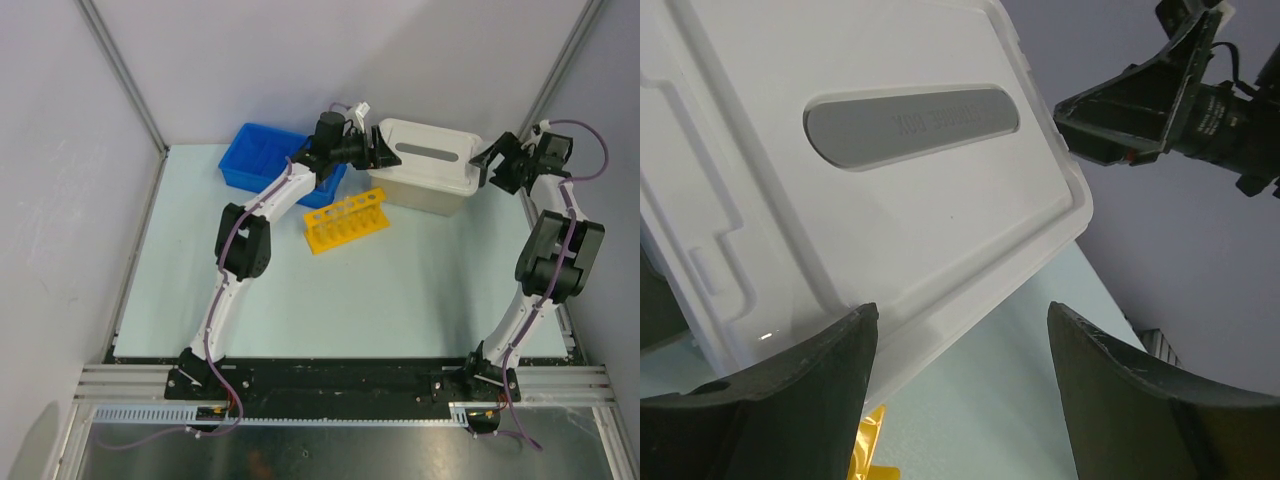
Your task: Organize the chemistry lab equipment
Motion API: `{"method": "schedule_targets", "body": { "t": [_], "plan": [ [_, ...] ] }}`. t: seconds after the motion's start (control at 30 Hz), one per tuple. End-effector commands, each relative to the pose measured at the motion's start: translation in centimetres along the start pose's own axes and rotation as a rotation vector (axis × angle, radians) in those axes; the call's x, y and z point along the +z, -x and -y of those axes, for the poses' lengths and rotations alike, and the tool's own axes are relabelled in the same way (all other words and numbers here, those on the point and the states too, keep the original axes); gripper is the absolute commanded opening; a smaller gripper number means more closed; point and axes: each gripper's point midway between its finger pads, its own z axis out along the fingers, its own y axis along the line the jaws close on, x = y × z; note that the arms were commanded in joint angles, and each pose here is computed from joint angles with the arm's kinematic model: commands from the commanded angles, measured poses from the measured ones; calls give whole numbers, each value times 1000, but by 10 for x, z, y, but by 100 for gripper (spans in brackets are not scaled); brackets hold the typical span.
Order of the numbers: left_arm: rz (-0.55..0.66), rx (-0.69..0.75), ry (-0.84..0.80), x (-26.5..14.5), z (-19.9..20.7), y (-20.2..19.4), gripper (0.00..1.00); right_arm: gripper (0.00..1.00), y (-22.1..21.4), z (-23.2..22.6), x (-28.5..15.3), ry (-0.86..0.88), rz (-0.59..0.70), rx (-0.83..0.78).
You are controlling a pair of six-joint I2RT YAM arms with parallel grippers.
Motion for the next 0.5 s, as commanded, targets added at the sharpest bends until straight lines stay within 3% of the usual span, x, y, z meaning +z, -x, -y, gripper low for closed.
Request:
{"method": "schedule_targets", "body": {
  "t": [0.0,0.17,0.47],
  "plan": [
    [-34,-33,4,2,3,-12,75,95,2,-14,8,74,-4,0],
    [-35,-36,2,2,3,-13,75,87,-8,-14,18,68,-24,2],
    [-37,-35,-1,2,4,-13,75,61,-20,-18,24,-18,-32,-60]
  ]
}}
